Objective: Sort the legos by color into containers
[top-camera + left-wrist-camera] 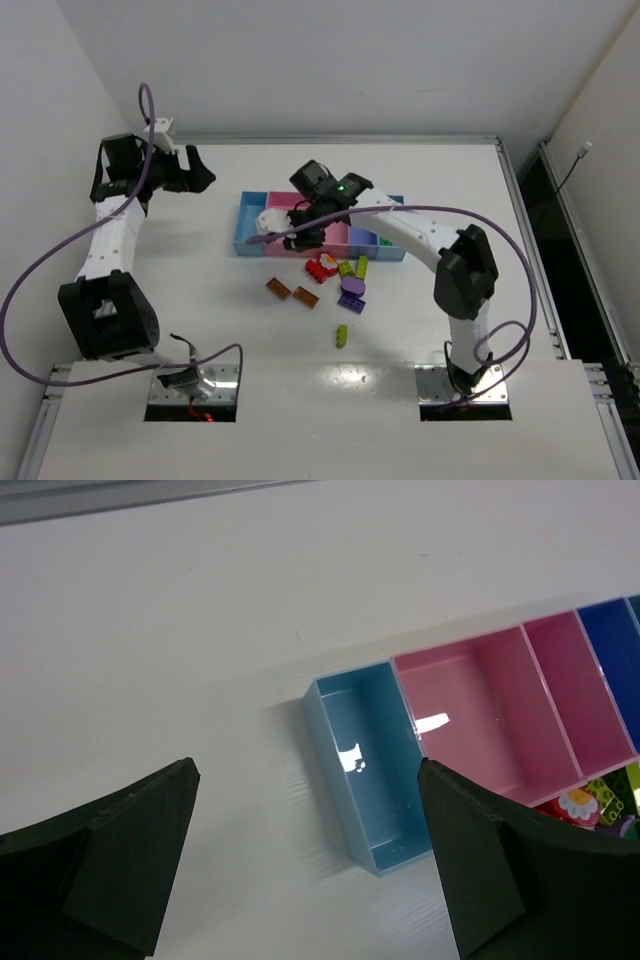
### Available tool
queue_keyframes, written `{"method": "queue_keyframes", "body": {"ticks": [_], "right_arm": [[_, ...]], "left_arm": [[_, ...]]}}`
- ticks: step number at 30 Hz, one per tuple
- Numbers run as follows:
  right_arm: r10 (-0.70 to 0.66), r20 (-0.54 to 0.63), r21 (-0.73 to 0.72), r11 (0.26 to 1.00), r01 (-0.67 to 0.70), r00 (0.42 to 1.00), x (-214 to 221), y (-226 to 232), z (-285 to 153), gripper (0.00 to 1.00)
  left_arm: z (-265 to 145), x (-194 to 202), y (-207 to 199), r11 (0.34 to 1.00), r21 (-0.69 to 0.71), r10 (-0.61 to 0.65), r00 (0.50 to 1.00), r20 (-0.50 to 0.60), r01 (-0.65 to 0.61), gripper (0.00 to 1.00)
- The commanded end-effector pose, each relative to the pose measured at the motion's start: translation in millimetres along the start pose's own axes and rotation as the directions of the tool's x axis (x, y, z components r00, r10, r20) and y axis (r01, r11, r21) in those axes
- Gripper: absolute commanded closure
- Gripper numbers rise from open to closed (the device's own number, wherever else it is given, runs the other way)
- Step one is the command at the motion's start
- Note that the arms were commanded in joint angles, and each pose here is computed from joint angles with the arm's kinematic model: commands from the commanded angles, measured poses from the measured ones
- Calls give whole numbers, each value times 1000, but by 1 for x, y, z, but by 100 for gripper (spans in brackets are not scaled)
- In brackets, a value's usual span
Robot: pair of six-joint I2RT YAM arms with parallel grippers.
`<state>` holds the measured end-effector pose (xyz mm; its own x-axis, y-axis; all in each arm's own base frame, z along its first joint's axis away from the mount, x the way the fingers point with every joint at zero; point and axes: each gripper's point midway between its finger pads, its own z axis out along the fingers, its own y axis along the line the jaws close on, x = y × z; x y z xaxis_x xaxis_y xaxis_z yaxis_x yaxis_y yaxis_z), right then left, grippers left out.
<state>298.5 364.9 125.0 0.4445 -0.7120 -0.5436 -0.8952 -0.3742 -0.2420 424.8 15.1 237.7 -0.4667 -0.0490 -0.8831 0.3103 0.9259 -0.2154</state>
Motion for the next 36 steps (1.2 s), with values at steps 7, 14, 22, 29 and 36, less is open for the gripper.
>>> {"method": "queue_keyframes", "body": {"ticks": [7, 14, 22, 29, 36], "right_arm": [[586, 168, 597, 579, -555, 793, 29, -60, -113, 100], [752, 315, 695, 233, -681, 579, 90, -37, -165, 100], [884, 379, 619, -22, -785, 274, 171, -15, -179, 100], [942, 318, 479, -61, -876, 108, 195, -12, -153, 100], [960, 274, 441, -68, -895, 62, 215, -14, -122, 100]], "left_arm": [[5, -53, -26, 979, -201, 52, 994, 97, -32, 0], [11, -66, -42, 981, -185, -41, 995, 86, 56, 0], [28, -63, -59, 993, -120, -7, 999, 42, 12, 0], [35, -62, -77, 985, -142, 97, 995, 5, -95, 0], [33, -65, -84, 981, -108, 157, 987, -16, -158, 0]]}}
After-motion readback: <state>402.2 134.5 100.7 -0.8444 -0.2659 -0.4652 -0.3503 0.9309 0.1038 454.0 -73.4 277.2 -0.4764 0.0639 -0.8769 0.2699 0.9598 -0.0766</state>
